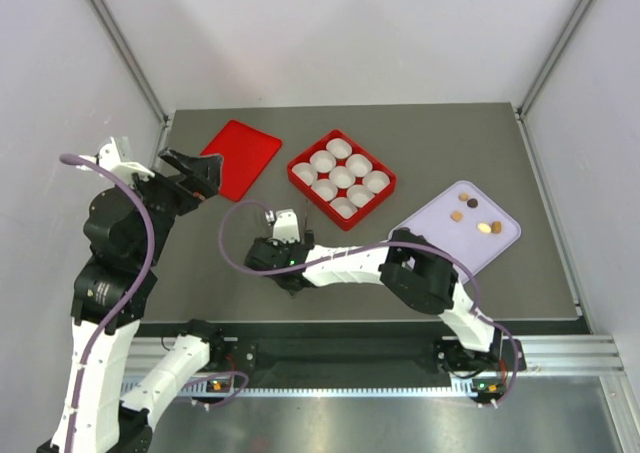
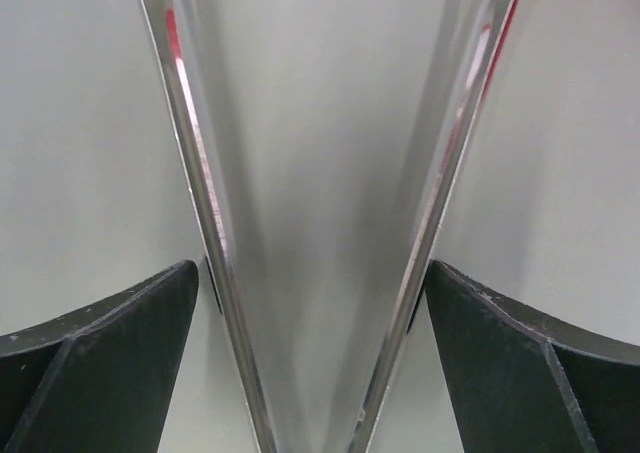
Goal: Pack the chocolate
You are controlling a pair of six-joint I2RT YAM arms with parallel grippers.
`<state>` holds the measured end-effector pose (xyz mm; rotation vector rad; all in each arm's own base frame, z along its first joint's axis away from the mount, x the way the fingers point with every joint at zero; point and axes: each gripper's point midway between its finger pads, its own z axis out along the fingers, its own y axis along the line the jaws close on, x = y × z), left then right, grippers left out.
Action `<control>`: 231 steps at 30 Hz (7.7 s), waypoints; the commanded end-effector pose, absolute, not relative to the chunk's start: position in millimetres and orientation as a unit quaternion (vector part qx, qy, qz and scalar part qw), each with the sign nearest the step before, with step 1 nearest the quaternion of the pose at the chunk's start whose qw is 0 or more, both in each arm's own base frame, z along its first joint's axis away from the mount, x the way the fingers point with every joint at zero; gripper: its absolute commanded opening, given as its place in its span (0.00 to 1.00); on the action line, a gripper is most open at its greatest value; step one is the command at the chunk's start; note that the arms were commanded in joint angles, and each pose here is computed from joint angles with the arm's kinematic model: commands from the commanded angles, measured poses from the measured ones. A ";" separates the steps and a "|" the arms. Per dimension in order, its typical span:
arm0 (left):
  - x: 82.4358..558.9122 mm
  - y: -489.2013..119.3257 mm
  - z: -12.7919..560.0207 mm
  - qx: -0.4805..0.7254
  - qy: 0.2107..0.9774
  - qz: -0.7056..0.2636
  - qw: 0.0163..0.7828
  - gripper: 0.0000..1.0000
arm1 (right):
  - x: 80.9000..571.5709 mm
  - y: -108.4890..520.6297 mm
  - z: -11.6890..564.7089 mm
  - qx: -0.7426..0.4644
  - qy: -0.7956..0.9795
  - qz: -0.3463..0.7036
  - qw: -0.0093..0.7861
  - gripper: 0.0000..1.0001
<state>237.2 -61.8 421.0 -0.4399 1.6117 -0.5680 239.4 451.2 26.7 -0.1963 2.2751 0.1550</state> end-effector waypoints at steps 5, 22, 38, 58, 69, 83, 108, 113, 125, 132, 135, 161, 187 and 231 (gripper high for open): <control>245.1 -65.0 426.8 -0.173 0.695 -0.249 0.652 0.99 | 248.7 466.6 23.9 -0.079 0.903 0.085 0.414 0.86; 238.8 -79.9 418.1 -0.094 0.740 -0.236 0.623 0.99 | 194.8 378.5 207.8 -0.189 0.865 0.198 0.420 0.56; 243.8 -158.3 232.0 0.021 0.852 -0.343 0.396 0.92 | 206.2 156.0 254.5 -0.091 0.900 0.122 0.409 0.50; 223.2 -149.9 191.7 0.045 0.863 -0.305 0.401 0.94 | 187.8 102.0 158.3 -0.041 0.954 0.047 0.292 0.36; 223.5 -150.0 189.0 0.042 0.866 -0.301 0.397 0.94 | 188.9 95.3 149.3 -0.027 0.958 0.044 0.282 0.36; 222.5 -149.8 190.1 0.044 0.865 -0.299 0.400 0.94 | 189.0 94.2 137.3 -0.030 0.965 0.037 0.257 0.38; 220.9 -151.9 190.8 0.048 0.864 -0.301 0.400 0.95 | 193.3 78.8 135.4 0.004 0.967 -0.002 0.255 0.40; 220.8 -151.8 191.1 0.049 0.864 -0.300 0.401 0.95 | 192.4 83.4 140.4 0.002 0.965 0.018 0.263 0.31; 221.4 -152.2 190.2 0.048 0.865 -0.299 0.400 0.95 | 229.2 97.9 235.8 -0.006 0.931 0.052 0.361 0.14; 222.4 -151.7 188.2 0.047 0.867 -0.297 0.398 0.94 | 318.3 179.3 268.0 -0.045 0.888 0.157 0.430 0.15; 222.6 -151.2 187.7 0.046 0.868 -0.294 0.398 0.94 | 358.0 209.5 265.2 -0.055 0.874 0.168 0.452 0.15; 221.8 -151.4 190.3 0.047 0.865 -0.297 0.402 0.94 | 464.5 283.0 185.2 -0.078 0.876 0.102 0.464 0.29; 221.8 -152.0 189.3 0.048 0.866 -0.297 0.400 0.94 | 389.1 204.2 257.2 -0.043 0.868 0.060 0.491 0.40; 222.0 -152.0 188.5 0.048 0.866 -0.297 0.400 0.94 | 299.5 -16.7 125.5 0.184 0.920 -0.063 0.339 0.41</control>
